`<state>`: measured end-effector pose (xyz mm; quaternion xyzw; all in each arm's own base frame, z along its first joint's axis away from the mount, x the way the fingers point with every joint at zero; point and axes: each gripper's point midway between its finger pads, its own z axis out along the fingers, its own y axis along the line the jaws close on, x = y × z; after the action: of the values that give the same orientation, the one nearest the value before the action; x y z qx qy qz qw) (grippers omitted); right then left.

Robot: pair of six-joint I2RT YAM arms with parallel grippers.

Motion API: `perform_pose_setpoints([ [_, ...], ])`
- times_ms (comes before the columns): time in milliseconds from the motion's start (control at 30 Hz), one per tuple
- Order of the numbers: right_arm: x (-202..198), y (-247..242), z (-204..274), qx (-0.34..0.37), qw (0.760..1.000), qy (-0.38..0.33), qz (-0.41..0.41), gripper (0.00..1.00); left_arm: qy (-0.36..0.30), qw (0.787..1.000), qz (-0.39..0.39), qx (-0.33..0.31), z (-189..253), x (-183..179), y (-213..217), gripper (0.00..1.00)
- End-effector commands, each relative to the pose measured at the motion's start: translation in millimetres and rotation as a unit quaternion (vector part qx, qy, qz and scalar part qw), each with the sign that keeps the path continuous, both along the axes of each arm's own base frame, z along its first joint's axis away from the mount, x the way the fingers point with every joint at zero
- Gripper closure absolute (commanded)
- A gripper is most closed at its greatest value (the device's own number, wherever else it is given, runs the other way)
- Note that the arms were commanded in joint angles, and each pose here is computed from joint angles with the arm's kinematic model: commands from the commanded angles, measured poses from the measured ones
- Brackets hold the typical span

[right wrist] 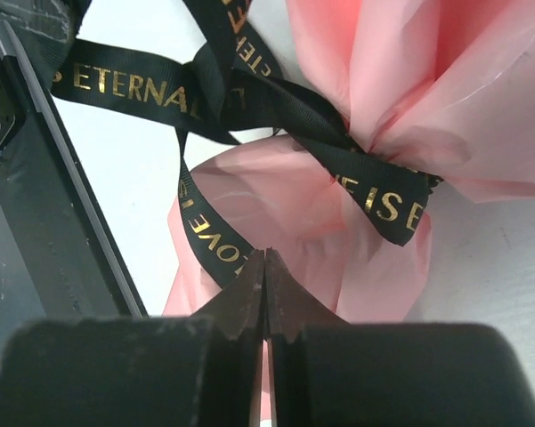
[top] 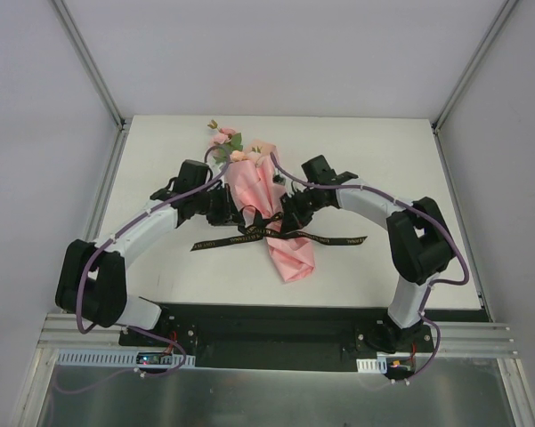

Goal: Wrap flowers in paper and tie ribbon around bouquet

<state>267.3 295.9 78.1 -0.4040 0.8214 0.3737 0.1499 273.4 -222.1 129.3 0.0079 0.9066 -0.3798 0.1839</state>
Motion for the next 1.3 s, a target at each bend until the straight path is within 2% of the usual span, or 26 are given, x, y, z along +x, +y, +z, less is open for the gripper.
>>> perform_pose_setpoints([
  [0, 10, 7, 16, 0.012, 0.999, -0.019, -0.028, 1.00, -0.012, 0.999, 0.023, 0.029, -7, -7, 14, 1.00],
  [233, 21, 0, 18, 0.012, 0.994, -0.050, -0.093, 1.00, 0.000, 0.999, 0.027, 0.035, -16, -15, 17, 1.00],
  [333, 11, 8, 30, 0.035, 0.997, -0.045, -0.044, 0.99, -0.002, 0.999, 0.029, 0.034, -14, -14, 17, 1.00],
  [367, 9, 9, 32, 0.039, 0.998, -0.048, -0.033, 0.77, -0.005, 0.999, 0.028, 0.033, -13, -13, 17, 1.00],
  [400, 7, 9, 32, 0.038, 0.997, -0.059, -0.022, 0.67, -0.007, 0.999, 0.028, 0.031, -10, -12, 16, 1.00],
  [467, 7, 11, 33, 0.028, 0.996, -0.080, -0.014, 0.55, -0.011, 0.999, 0.028, 0.030, -8, -11, 16, 1.00],
  [667, 1, 14, 24, 0.009, 0.996, -0.089, 0.027, 0.43, -0.007, 0.999, 0.021, 0.026, -8, -12, 14, 1.00],
  [833, -3, 24, 19, 0.018, 0.997, -0.060, 0.051, 0.41, -0.010, 1.000, 0.018, 0.021, -5, -13, 12, 1.00],
  [1133, 1, 29, 12, 0.011, 0.997, -0.054, 0.052, 0.41, -0.010, 1.000, 0.010, 0.016, -2, -13, 8, 1.00],
  [1267, 4, 31, 14, 0.011, 0.997, -0.051, 0.051, 0.47, -0.006, 1.000, 0.006, 0.017, -4, -15, 5, 1.00],
])
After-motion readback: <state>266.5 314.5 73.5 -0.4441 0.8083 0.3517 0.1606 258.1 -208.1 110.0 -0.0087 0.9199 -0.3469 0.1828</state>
